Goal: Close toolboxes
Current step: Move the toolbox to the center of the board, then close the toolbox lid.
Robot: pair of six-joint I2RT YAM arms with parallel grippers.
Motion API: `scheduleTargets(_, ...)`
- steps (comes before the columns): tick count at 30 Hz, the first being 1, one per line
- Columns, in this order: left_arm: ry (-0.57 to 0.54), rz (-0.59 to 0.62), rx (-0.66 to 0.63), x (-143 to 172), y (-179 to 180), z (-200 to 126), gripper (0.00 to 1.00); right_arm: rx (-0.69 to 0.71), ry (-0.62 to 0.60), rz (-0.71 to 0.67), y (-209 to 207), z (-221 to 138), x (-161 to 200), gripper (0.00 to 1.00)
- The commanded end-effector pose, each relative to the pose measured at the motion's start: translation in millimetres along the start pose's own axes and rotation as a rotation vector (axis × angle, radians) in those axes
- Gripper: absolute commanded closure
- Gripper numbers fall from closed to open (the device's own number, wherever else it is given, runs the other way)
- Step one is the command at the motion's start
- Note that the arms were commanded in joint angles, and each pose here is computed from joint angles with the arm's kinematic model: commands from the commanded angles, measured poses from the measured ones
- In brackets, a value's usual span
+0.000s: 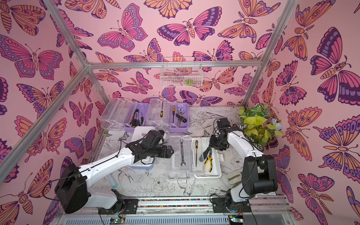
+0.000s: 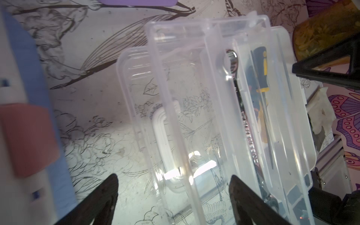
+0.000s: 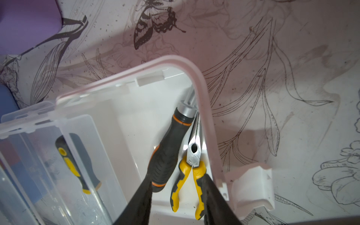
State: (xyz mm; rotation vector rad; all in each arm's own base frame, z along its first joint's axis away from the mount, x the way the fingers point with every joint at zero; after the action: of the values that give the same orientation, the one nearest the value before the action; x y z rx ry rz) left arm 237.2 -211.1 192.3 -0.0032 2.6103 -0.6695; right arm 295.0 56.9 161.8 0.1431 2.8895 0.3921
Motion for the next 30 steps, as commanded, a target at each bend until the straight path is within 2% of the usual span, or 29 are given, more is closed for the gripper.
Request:
scheduleTargets(1, 0.024, -0.029, -0.091, 15, 28, -6, 0.16, -0.013, -0.007, 0.001, 0, -11, 0, 0.56)
scheduleTargets(4, 0.061, -0.044, -0.082, 24, 32, -2, 0.24, -0.028, -0.015, -0.001, 1, -13, -3, 0.56)
scheduleTargets(9, 0.12, -0.078, -0.019, 31, 29, 23, 0.43, -0.033, -0.015, -0.008, 1, -13, -4, 0.56)
scheduleTargets(16, 0.168, -0.092, 0.0, 31, 28, 54, 0.5, -0.04, -0.016, -0.011, 1, -14, -3, 0.56)
scheduleTargets(18, 0.174, -0.094, 0.004, 30, 27, 59, 0.58, -0.039, -0.016, -0.011, 1, -15, -3, 0.56)
scheduleTargets(27, 0.167, -0.078, -0.012, 28, 29, 59, 0.91, 0.005, -0.025, -0.021, -6, -16, -4, 0.59)
scheduleTargets(30, 0.166, -0.06, -0.019, 26, 27, 54, 0.94, 0.055, -0.034, -0.023, -11, -19, -4, 0.61)
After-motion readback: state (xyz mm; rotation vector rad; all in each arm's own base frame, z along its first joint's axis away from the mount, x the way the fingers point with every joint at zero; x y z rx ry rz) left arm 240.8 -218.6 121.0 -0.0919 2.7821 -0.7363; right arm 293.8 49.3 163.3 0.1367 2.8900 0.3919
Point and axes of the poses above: each gripper's point midway between its finger pads, its own z axis out along the fingers, its own y axis along the line the jaws close on, x = y × z, the point moved 7 cm from there along -z, back along the fingers, and after that the axes turned 10 degrees about -z, right-handed, at the moved point
